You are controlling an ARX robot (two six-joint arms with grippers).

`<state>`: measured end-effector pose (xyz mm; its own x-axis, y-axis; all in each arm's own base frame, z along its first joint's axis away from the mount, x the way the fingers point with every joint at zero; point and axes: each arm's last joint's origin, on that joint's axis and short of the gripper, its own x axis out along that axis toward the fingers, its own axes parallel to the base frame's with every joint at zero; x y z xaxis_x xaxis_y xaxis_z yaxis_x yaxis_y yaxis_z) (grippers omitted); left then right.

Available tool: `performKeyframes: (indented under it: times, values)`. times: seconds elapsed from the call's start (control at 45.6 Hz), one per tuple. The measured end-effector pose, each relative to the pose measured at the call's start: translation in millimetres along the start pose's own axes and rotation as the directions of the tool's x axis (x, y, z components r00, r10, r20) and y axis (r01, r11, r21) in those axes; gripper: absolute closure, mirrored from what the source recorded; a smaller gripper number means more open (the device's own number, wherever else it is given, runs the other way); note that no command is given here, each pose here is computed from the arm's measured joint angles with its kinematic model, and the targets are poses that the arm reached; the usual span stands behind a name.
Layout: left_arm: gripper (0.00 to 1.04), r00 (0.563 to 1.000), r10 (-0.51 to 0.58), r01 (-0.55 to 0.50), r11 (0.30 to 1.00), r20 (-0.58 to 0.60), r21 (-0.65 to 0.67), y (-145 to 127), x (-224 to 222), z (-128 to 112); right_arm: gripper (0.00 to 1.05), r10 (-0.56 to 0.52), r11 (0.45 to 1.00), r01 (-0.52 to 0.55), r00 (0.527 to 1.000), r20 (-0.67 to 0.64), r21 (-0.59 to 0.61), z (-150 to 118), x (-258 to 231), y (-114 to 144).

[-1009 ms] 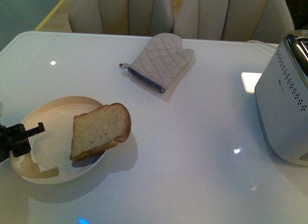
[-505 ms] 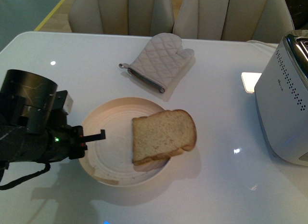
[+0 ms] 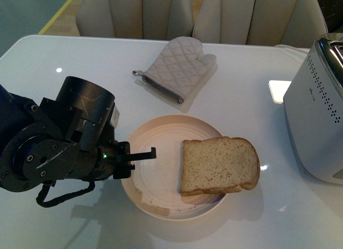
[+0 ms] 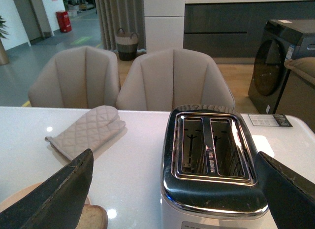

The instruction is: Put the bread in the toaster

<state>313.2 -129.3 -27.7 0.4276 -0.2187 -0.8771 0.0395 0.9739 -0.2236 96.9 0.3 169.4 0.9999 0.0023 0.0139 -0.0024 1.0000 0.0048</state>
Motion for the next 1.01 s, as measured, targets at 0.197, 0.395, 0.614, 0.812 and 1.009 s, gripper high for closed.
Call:
performKeyframes:
  times: [0.197, 0.395, 0.614, 0.812, 1.009]
  values:
    - [0.85, 1.000, -0.009, 0.009, 1.000, -0.005, 0.002, -5.2, 1.2, -1.2, 0.09, 0.000, 1.000, 0.000, 1.000, 0.000, 0.000, 0.0, 0.0, 0.0]
    - [0.57, 1.000, -0.008, 0.009, 1.000, 0.019, -0.022, 2.8, -5.4, -2.7, 0.09, 0.000, 1.000, 0.000, 1.000, 0.000, 0.000, 0.0, 0.0, 0.0]
    - [0.30, 0.986, -0.001, 0.020, 0.994, 0.165, -0.111, 19.4, -43.0, 15.1, 0.09, 0.000, 1.000, 0.000, 1.000, 0.000, 0.000, 0.0, 0.0, 0.0]
    - [0.06, 0.933, 0.009, 0.067, 0.978, 0.360, -0.198, 34.7, -102.9, 33.8, 0.09, 0.000, 1.000, 0.000, 1.000, 0.000, 0.000, 0.0, 0.0, 0.0]
    - [0.07, 0.846, -0.012, 0.158, 0.961, 0.532, -0.229, 39.5, -170.4, 30.9, 0.09, 0.000, 1.000, 0.000, 1.000, 0.000, 0.000, 0.0, 0.0, 0.0]
